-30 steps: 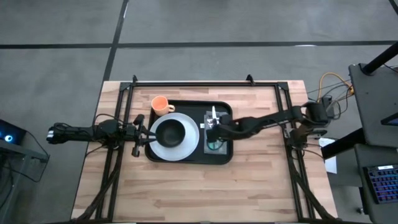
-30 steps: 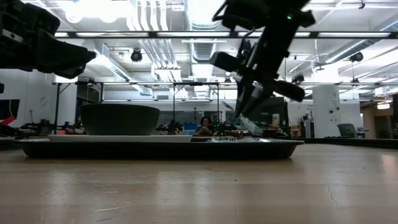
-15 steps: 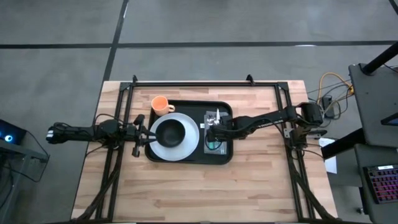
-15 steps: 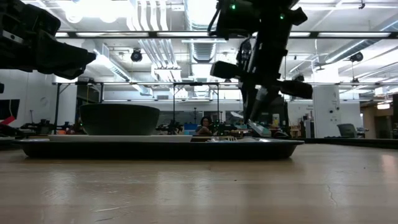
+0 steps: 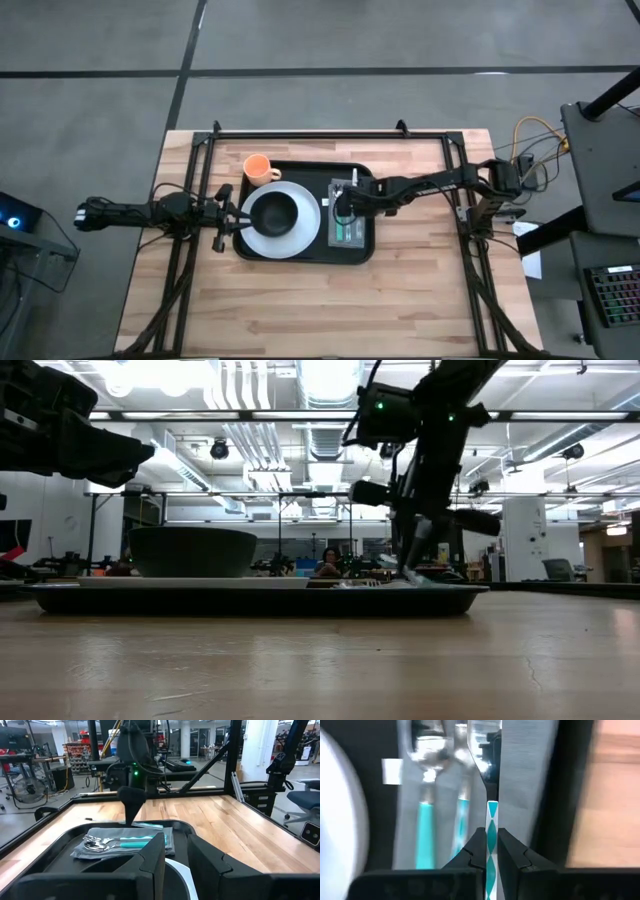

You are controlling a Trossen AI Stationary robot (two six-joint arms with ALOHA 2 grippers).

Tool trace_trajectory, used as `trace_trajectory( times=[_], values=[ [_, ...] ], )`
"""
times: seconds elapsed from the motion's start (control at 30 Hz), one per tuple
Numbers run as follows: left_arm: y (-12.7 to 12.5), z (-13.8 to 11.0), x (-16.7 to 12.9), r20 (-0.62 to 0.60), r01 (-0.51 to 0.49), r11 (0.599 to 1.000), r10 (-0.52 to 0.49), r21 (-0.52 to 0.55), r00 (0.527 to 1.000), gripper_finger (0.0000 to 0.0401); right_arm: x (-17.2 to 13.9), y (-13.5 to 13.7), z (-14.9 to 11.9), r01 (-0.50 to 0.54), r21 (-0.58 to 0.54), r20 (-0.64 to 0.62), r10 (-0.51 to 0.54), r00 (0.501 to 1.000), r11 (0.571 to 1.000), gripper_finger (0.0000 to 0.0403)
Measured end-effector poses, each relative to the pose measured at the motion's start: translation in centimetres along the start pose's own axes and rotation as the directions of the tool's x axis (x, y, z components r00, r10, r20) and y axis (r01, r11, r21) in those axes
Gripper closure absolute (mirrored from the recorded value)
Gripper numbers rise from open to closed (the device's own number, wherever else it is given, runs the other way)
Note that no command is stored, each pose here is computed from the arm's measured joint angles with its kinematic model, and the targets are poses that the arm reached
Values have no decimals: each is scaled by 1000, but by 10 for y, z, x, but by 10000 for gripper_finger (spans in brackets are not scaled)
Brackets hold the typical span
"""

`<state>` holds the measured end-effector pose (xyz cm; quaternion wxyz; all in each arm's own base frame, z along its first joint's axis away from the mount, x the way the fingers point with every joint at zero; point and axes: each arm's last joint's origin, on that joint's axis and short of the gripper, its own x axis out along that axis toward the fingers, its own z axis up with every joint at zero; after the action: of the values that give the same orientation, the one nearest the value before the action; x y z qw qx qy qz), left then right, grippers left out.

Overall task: Set up tray
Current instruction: Put the white and blue knife on the gray napkin to the right of the white and blue fork

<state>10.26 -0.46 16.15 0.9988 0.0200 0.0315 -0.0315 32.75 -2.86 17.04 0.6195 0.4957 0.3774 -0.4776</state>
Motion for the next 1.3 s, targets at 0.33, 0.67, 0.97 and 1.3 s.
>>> trace_trajectory(
  times=[0.33,0.67,0.97,1.3],
  values=[
    [0,0,0,0,0,1000,0,0,1000,337,16,-12,-1,-22,30,-13,22,1000,999,390],
    [0,0,0,0,0,1000,0,0,1000,337,22,-11,-3,-27,45,-14,27,1000,999,390],
    [0,0,0,0,0,1000,0,0,1000,337,31,-11,-6,-8,59,-12,9,1000,998,390],
    [0,0,0,0,0,1000,0,0,1000,337,31,-11,-5,-12,27,-5,12,1000,1000,330]
  ],
)
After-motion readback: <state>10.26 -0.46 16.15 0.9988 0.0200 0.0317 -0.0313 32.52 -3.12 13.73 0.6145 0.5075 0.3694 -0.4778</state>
